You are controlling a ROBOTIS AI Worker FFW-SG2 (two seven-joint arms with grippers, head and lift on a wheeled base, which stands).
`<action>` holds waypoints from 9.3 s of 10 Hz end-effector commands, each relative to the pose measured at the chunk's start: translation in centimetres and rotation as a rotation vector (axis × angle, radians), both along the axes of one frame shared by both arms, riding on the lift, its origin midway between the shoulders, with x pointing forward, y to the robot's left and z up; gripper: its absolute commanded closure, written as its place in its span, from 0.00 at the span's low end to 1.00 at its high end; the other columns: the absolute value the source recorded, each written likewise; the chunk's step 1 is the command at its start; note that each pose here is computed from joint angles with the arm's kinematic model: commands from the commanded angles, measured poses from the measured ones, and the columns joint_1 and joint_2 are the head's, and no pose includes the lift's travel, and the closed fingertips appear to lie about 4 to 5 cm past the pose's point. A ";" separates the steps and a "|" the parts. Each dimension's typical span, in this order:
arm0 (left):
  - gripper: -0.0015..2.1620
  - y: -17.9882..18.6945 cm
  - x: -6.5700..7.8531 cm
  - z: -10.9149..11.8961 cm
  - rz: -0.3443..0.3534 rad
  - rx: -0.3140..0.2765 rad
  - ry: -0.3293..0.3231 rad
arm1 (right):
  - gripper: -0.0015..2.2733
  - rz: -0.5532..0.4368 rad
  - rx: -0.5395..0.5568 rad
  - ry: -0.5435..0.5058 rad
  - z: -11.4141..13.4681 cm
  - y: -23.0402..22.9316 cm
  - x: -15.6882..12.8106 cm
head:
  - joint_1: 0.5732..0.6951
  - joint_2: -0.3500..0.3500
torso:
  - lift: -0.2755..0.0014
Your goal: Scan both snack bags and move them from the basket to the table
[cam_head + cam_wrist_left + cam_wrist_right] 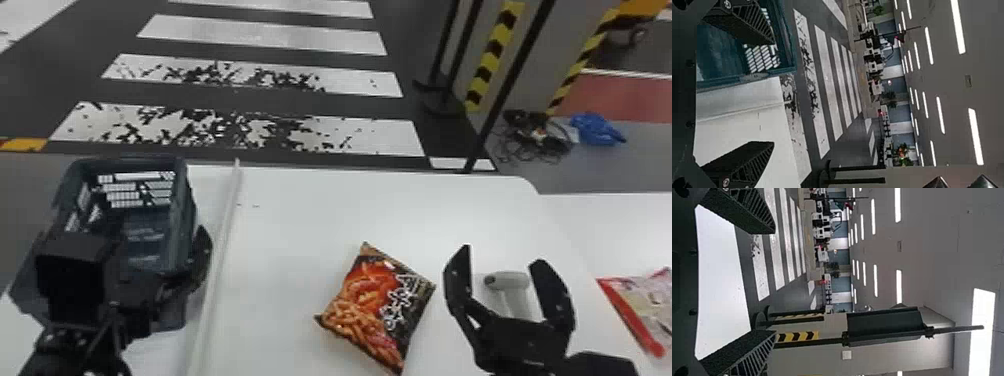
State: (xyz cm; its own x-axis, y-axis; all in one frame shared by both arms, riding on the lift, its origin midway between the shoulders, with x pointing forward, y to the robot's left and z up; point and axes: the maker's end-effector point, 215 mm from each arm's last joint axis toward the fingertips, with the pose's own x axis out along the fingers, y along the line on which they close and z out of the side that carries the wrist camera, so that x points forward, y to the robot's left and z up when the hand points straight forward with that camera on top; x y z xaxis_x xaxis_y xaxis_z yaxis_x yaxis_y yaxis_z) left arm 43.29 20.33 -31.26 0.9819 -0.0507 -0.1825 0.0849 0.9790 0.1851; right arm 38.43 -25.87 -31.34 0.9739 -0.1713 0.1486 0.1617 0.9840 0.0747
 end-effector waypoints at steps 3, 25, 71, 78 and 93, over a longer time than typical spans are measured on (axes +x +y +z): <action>0.04 3.1 -4.1 0.7 0.049 -0.005 -0.048 | 0.02 0.117 -0.025 0.112 -2.7 2.9 -0.8 | 1.00 0.45 | 0.64; 0.04 4.2 -6.9 -4.9 -0.003 -0.141 0.035 | 0.04 0.538 -0.721 0.821 -19.9 13.1 -2.9 | 1.00 0.78 | 0.64; 0.04 -1.4 -4.6 -8.6 -0.146 -0.224 0.115 | 0.03 0.100 0.719 0.588 -14.3 -1.9 -4.3 | 1.00 0.30 | 0.64; 0.04 -2.1 -5.9 -9.3 -0.145 -0.212 0.126 | 0.23 0.556 0.400 0.699 -11.8 6.1 -2.7 | 1.00 0.44 | 0.64; 0.04 -3.0 -7.7 -9.9 -0.140 -0.181 0.134 | 0.99 0.770 -0.019 0.877 -20.6 9.3 3.6 | 1.00 0.53 | 0.64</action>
